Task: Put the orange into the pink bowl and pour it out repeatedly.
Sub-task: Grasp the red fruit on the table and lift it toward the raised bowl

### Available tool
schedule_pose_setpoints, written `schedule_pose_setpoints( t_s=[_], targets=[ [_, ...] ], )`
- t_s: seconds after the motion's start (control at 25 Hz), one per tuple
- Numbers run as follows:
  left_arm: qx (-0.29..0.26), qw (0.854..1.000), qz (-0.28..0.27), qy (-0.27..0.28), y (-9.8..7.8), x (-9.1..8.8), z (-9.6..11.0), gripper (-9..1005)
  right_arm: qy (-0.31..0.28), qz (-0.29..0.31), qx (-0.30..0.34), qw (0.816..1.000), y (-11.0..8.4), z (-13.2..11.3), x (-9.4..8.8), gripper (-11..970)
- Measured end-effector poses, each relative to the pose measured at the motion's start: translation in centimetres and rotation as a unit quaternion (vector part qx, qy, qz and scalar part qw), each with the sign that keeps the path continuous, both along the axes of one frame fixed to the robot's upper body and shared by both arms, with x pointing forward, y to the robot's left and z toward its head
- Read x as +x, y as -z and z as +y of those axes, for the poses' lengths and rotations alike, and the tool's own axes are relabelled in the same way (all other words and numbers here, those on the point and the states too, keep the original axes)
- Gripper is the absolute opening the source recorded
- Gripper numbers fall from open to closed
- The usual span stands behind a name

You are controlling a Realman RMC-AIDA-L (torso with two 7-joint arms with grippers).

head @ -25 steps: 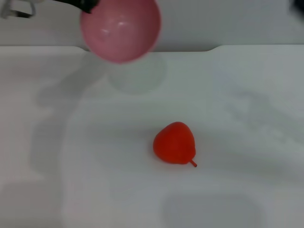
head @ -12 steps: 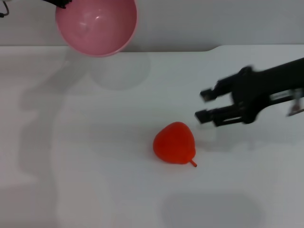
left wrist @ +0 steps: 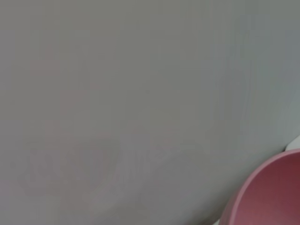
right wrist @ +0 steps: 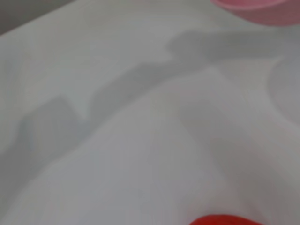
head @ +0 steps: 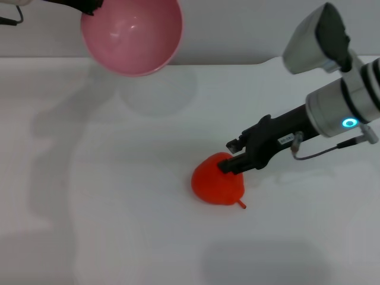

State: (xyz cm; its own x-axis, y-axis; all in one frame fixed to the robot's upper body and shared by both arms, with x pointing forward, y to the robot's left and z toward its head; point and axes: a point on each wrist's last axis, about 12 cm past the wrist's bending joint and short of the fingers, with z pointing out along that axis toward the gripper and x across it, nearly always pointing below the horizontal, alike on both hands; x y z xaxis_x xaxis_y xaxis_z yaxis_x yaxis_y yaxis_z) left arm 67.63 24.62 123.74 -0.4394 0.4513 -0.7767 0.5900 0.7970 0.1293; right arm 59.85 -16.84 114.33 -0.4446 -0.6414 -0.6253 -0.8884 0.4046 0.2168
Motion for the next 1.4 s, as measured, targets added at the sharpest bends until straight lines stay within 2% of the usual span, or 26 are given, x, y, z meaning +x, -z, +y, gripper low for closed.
schedule_pose_setpoints(
  t_s=[0.48, 0.88, 1.12, 1.2, 1.4],
  targets=[
    [-0.005, 1.000, 0.006, 0.015, 0.2, -0.2, -1.3, 43, 0.029, 0.019, -0.022, 0.999, 3.3, 1.1, 0.5, 533],
    [-0.001, 1.000, 0.007, 0.026, 0.4, -0.3, -2.2, 44, 0.061, 0.029, -0.014, 0.998, 4.7, 1.2, 0.8, 524],
    [-0.001, 1.000, 0.008, 0.025, 0.5, -0.4, -2.1, 43, 0.063, 0.029, -0.011, 0.998, 4.7, 1.1, 0.7, 337],
    [-0.002, 1.000, 0.009, 0.024, 0.5, -0.4, -2.0, 43, 0.065, 0.028, -0.009, 0.997, 4.6, 1.0, 0.8, 118],
    [-0.002, 1.000, 0.008, 0.021, 0.6, -0.3, -1.8, 43, 0.077, 0.023, 0.007, 0.997, 4.3, 0.6, 0.8, 88]
  ],
)
